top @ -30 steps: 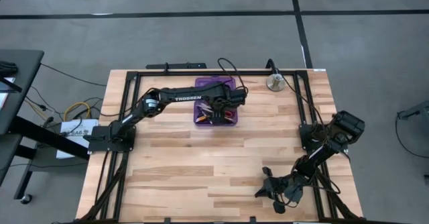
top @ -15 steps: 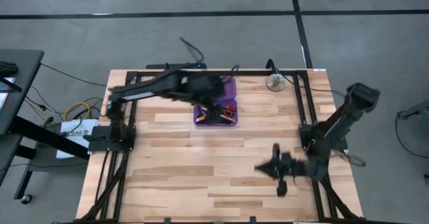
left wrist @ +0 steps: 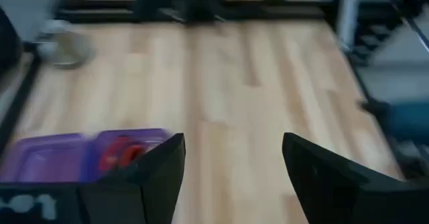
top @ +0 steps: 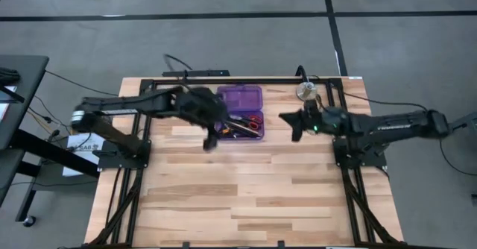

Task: Pick & place school supplies into a supply box
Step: Close the purple supply box

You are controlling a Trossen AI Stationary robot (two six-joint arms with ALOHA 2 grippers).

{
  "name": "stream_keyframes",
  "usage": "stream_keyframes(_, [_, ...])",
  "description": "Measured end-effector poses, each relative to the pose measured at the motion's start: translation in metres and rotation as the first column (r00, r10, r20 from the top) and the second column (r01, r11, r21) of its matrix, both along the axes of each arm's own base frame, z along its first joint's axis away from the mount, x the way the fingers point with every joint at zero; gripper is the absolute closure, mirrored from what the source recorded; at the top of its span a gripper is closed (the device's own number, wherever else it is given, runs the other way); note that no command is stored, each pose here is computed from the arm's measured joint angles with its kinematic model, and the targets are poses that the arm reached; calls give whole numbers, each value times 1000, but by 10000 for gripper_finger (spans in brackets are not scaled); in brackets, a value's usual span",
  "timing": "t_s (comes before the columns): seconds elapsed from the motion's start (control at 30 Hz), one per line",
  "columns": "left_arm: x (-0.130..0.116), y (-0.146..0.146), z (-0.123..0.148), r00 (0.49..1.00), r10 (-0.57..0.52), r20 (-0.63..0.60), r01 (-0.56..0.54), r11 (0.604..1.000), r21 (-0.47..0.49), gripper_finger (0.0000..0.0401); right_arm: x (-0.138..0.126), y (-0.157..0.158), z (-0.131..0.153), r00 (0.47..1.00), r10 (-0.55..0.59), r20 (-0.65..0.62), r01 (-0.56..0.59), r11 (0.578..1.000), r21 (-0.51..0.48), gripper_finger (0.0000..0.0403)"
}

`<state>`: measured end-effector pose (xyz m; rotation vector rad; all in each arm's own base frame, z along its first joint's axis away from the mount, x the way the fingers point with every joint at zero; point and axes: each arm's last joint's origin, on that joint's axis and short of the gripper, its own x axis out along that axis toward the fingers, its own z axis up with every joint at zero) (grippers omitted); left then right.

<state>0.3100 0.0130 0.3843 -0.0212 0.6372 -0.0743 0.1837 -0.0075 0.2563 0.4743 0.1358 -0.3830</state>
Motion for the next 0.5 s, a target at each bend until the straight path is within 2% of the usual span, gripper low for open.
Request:
stream_keyframes(0.1, [-28,35,-29,990,87,107,-84,996,-34,162,2,-32,-9,996,-37,-77,38,999,7,402])
stream_keyframes(0.2, [-56,67,-57,953,200,226,-179,977,-112,162,5,-62,-19,990,-62,-126,63,998,1,402])
stream_keyframes(0.33, [-82,101,-91,861,409,301,-353,908,-224,162,16,-104,-24,981,-55,-185,57,998,6,402])
stream_keyframes(0.43, [-93,117,-113,808,516,285,-443,851,-282,162,36,-136,-21,976,56,-211,-52,998,23,402])
stream_keyframes(0.5, [-97,123,-123,796,539,274,-471,837,-278,162,54,-155,-17,958,170,-229,-168,985,27,402])
